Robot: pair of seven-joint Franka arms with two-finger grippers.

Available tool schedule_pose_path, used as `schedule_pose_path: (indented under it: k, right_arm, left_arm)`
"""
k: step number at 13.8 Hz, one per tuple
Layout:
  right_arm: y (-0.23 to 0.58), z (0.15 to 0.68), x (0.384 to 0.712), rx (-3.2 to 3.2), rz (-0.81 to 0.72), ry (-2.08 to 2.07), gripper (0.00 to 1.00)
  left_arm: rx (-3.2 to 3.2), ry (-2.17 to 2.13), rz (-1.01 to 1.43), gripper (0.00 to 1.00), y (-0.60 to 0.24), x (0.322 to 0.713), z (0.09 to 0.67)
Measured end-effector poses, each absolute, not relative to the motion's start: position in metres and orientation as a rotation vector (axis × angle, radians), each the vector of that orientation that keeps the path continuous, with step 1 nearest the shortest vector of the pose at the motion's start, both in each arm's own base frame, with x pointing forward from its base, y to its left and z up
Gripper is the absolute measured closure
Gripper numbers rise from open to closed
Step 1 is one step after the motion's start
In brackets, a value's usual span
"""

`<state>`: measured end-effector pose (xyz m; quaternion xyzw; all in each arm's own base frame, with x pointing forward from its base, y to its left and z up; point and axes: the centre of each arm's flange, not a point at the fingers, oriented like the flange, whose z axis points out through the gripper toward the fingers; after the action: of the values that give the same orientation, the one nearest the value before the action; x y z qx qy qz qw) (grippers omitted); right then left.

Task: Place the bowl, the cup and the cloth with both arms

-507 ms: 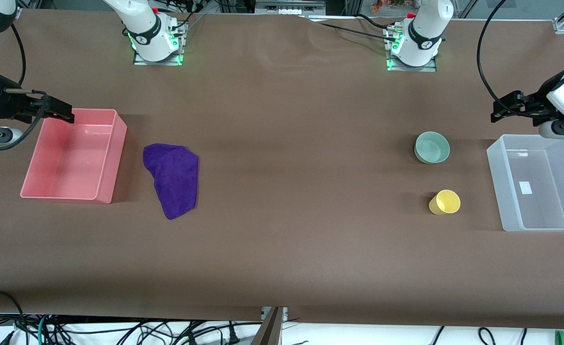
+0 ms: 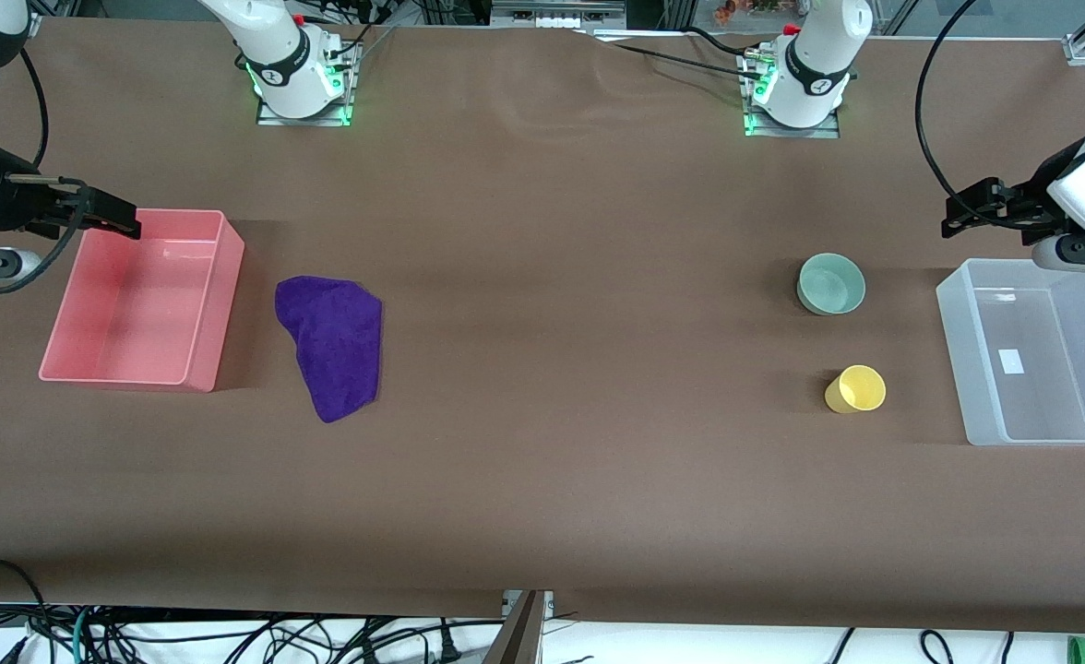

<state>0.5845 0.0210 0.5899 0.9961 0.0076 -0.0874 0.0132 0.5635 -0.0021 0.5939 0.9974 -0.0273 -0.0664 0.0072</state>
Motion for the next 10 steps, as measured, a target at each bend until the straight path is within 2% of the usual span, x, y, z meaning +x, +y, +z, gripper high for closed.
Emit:
schedule_pose_path:
  k: [4, 7, 10]
  right_arm:
    - [0.022, 0.57, 0.593, 3.099, -0.321, 0.028, 0.0]
    - [0.026, 0.531, 0.605, 3.088, -0.395, 0.042, 0.0]
    - [0.059, 0.484, 0.613, 3.105, -0.328, 0.055, 0.0]
  left_arm:
    - [3.097, 0.001, -0.361, 0.0, 0.03, 0.555, 0.577]
    - [3.064, 0.073, -0.479, 0.0, 0.06, 0.553, 0.525]
    - [3.029, 0.042, -0.457, 0.0, 0.073, 0.552, 0.457]
